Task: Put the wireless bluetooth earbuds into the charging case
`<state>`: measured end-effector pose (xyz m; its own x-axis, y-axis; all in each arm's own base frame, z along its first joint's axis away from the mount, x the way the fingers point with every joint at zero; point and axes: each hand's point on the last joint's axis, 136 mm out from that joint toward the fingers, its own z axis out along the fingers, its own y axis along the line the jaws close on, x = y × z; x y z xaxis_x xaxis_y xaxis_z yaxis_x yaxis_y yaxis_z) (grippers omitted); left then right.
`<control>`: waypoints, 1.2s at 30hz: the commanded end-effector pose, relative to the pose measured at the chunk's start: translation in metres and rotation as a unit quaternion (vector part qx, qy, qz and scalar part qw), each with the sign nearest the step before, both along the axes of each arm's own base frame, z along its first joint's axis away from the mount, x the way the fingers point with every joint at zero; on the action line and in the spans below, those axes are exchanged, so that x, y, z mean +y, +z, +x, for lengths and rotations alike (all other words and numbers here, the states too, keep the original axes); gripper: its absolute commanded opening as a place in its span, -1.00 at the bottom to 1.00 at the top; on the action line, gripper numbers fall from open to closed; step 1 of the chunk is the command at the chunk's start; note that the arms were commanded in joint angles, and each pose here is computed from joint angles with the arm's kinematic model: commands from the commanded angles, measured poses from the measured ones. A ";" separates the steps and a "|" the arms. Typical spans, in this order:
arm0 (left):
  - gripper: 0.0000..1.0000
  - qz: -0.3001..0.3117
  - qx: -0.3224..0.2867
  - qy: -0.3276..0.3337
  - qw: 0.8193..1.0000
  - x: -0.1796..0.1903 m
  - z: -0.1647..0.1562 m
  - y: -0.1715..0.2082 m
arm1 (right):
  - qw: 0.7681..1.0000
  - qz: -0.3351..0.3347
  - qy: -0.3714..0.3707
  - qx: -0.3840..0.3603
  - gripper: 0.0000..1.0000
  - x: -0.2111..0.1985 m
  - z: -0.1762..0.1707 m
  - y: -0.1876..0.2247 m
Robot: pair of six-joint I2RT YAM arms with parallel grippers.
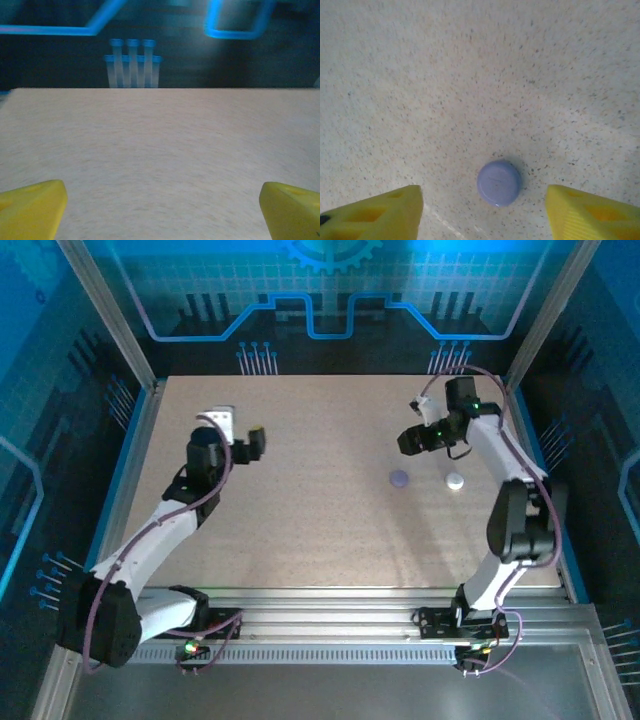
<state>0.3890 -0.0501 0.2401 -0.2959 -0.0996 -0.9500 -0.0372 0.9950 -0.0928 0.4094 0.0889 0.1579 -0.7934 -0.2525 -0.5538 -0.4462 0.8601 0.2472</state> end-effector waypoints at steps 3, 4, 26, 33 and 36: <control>0.98 0.014 0.012 0.153 0.988 0.069 -0.020 -0.045 | 0.992 0.008 -0.085 -0.095 0.99 -0.021 0.013 -0.003; 0.98 0.026 0.019 0.167 0.985 0.075 -0.023 -0.055 | 0.989 0.005 -0.099 -0.106 0.99 -0.025 0.010 -0.005; 0.98 0.036 -0.015 0.077 0.996 0.063 -0.005 -0.136 | 0.937 -0.043 -0.172 -0.302 0.99 -0.052 -0.019 -0.035; 0.98 0.008 -0.001 0.075 0.997 0.073 0.004 -0.142 | 0.934 -0.056 -0.150 -0.320 0.99 -0.042 -0.016 -0.058; 0.98 0.008 0.000 0.074 0.997 0.072 0.004 -0.143 | 0.933 -0.053 -0.158 -0.319 0.99 -0.046 -0.016 -0.062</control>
<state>0.3861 0.0291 0.0938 -0.2906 -0.1093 -0.9506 -0.2165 0.9752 -0.0459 0.3859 0.0444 0.0806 -0.4376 -0.1335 -0.8892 -0.2041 0.9779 -0.0464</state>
